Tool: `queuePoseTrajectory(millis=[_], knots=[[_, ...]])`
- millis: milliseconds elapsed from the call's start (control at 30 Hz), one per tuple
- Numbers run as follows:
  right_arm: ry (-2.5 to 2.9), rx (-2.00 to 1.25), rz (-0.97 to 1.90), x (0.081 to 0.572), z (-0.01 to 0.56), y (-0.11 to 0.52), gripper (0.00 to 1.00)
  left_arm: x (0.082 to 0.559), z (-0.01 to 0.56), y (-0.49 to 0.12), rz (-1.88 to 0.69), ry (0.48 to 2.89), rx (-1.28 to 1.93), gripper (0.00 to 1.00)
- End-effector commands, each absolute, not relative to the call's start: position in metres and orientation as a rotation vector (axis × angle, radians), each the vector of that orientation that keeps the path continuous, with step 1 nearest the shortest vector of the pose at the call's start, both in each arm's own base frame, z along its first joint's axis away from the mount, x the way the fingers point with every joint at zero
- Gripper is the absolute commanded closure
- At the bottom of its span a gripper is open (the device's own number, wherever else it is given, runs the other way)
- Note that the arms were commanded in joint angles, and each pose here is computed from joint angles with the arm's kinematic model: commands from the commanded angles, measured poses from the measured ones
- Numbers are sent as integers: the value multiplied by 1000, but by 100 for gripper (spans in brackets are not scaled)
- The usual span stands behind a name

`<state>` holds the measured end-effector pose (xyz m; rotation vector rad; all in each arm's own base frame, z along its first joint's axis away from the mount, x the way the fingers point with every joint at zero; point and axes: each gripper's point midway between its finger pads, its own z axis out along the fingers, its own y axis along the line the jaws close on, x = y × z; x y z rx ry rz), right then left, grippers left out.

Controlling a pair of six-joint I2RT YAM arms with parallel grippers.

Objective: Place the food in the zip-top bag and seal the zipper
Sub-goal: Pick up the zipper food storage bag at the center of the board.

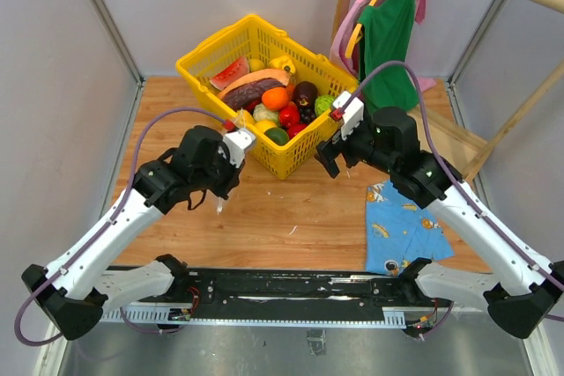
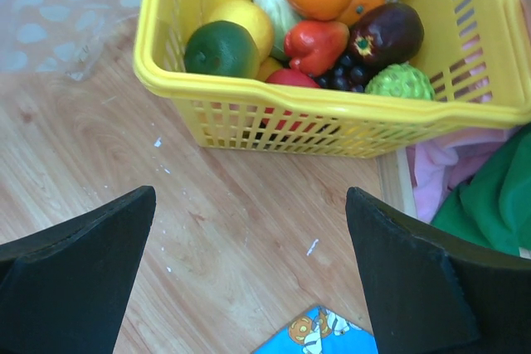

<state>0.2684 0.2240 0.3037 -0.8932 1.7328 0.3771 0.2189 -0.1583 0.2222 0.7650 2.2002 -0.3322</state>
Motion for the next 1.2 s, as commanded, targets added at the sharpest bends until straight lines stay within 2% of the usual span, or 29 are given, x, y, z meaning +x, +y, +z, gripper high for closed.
queuePoseTrajectory(millis=[0,633,800,1000,1167], knots=[[1725,-984,471,251,316,239,1,208,235,-174,-305,2135,943,100],[1708,-999,614,247,348,263,1,120,268,-205,-690,1962,1265,100],[1685,-1055,694,247,357,282,1,118,258,-211,-685,1959,1317,100],[1746,-1191,792,248,337,306,1,117,254,-220,-712,1938,1350,100],[1861,-1094,827,257,334,315,1,126,250,-229,-707,1963,1301,100]])
